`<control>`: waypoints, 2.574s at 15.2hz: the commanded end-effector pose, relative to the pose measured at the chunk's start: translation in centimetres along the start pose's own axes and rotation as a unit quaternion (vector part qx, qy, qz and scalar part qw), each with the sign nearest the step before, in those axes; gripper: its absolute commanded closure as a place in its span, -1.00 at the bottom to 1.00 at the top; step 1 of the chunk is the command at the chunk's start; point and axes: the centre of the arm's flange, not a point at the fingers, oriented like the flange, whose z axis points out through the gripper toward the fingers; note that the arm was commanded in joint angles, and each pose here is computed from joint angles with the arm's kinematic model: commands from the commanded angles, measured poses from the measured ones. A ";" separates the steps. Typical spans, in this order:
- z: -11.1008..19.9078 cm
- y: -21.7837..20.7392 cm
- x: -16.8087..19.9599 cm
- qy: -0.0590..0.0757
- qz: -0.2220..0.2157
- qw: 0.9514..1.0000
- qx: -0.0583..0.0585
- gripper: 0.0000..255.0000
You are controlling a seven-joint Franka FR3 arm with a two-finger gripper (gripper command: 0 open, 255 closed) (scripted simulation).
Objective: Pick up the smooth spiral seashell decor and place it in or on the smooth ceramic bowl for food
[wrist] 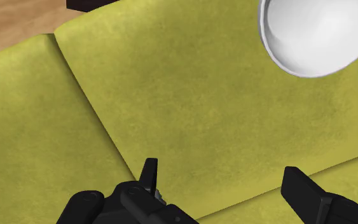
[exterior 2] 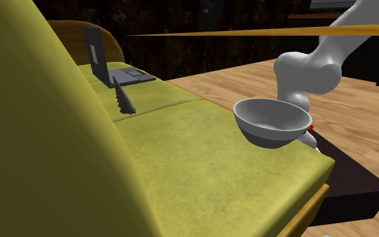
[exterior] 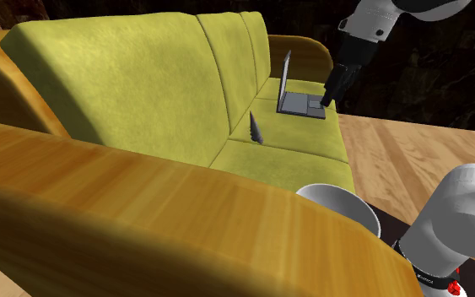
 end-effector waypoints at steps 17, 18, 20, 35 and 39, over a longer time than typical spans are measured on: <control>13.4 2.4 13.8 0.077 -0.026 0.996 -0.026 -1.00; 14.2 2.5 14.7 0.082 -0.028 0.996 -0.028 -1.00; 15.7 2.8 16.6 0.091 -0.031 0.995 -0.031 -1.00; 21.4 3.4 19.9 0.104 -0.035 0.993 -0.035 -1.00; 21.4 3.4 19.9 0.104 -0.035 0.993 -0.035 1.00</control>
